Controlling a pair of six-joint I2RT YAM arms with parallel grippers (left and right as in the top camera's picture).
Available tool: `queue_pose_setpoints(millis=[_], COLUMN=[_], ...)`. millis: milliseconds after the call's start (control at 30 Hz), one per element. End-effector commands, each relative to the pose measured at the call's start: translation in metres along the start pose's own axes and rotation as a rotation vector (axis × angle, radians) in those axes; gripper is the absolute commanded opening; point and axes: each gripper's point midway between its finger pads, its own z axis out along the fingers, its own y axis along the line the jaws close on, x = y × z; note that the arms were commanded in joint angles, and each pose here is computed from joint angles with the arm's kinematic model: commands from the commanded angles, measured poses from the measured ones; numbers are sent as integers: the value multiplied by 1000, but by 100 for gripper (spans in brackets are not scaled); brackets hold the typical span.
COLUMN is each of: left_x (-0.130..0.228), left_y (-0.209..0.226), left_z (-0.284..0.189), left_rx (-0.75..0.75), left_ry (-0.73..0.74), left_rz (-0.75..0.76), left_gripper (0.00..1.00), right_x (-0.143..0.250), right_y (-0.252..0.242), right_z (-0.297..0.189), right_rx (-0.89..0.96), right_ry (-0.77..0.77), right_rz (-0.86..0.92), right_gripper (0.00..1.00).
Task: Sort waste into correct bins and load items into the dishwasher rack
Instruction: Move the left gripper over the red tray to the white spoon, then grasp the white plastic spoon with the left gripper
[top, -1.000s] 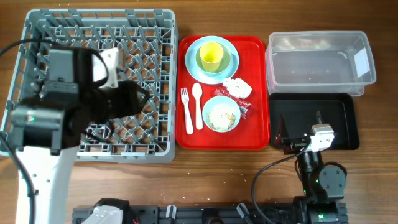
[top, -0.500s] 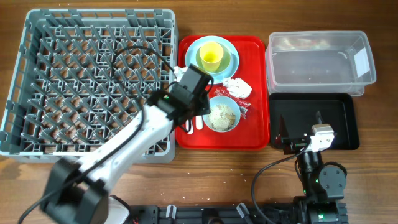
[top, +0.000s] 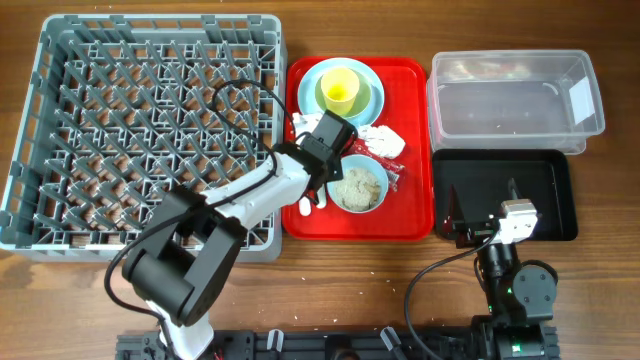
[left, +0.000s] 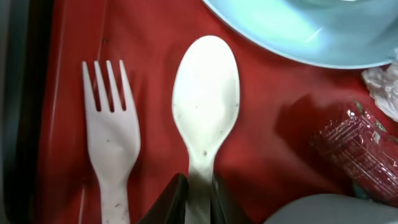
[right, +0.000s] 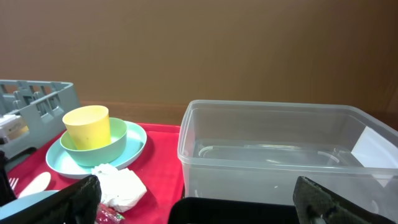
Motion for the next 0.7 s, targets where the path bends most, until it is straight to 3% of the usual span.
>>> queue_pose_setpoints(millis=[0, 133, 200, 367, 433, 500, 533, 600, 633, 667], left_x=[9, 20, 13, -8, 0, 8, 11, 15, 17, 23], left_y=[5, 10, 5, -7, -2, 5, 7, 9, 10, 13], left_z=[15, 28, 24, 1, 3, 7, 10, 16, 19, 28], left_rx=[-36, -60, -46, -3, -26, -46, -53, -59, -63, -79], left_ry=[13, 48, 31, -31, -4, 17, 25, 32, 37, 55], left_rz=[7, 24, 22, 13, 21, 26, 28, 30, 32, 36], left_gripper=[13, 9, 4, 4, 9, 29, 34, 37, 35, 17], right_x=[-2, -2, -2, -2, -2, -2, -2, -2, -2, -2], right_y=[0, 0, 0, 0, 0, 0, 0, 0, 0, 0], right_z=[0, 0, 0, 0, 0, 0, 0, 0, 0, 0], right_rx=[5, 5, 5, 5, 5, 5, 5, 5, 5, 5], right_ry=[-8, -9, -9, -8, -8, -8, -9, -8, -8, -9], right_rz=[-11, -11, -11, -11, -11, -11, -11, -11, -11, -11], right_gripper=[100, 100, 99, 100, 100, 100, 100, 100, 100, 100])
